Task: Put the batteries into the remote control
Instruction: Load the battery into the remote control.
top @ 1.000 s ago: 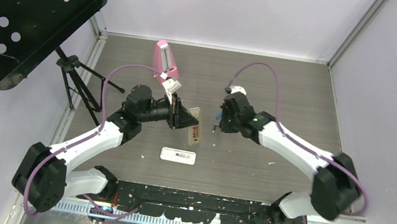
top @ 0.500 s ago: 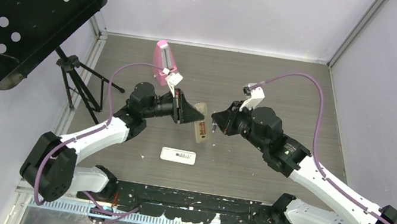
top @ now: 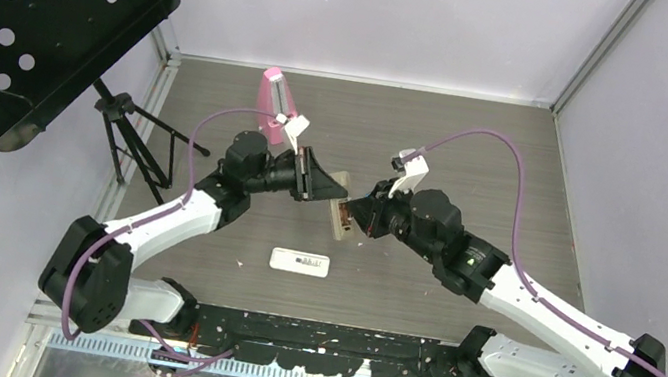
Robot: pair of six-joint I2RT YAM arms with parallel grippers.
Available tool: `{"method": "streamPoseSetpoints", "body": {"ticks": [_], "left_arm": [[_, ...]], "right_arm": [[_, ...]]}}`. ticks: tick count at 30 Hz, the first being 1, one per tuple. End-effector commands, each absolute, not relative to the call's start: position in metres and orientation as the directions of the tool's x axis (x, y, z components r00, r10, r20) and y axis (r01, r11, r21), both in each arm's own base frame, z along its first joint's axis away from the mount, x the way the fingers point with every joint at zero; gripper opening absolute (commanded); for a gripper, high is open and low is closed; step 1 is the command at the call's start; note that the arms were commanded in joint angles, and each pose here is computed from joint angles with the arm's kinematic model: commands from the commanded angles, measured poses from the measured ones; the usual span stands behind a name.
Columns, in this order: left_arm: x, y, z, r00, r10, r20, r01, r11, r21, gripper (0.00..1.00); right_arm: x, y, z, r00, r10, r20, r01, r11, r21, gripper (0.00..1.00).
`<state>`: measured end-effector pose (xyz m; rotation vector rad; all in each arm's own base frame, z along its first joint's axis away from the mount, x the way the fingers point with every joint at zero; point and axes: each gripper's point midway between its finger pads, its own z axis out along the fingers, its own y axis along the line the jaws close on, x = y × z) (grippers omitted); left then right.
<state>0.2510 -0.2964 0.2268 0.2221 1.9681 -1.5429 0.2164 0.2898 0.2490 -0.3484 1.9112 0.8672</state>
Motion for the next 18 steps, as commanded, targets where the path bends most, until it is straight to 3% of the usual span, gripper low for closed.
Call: {"method": "streamPoseSetpoints", "body": {"ticks": [1,18], "left_arm": [[0.258,-0.297,0.245,-0.823,-0.255,-0.508,0.425,0.317,-0.848,0.00],[0.253,-0.303,0.240,-0.908,-0.256,-0.331,0.258,0.280,-0.925,0.00]], "right_arm": [[0.225,0.293,0.263,-0.394,0.137,-0.909,-0.603,0.708,0.368,0.06],[0.227,0.295,0.237,-0.362,0.107,-0.926,-0.623,0.711,0.326,0.08]]}}
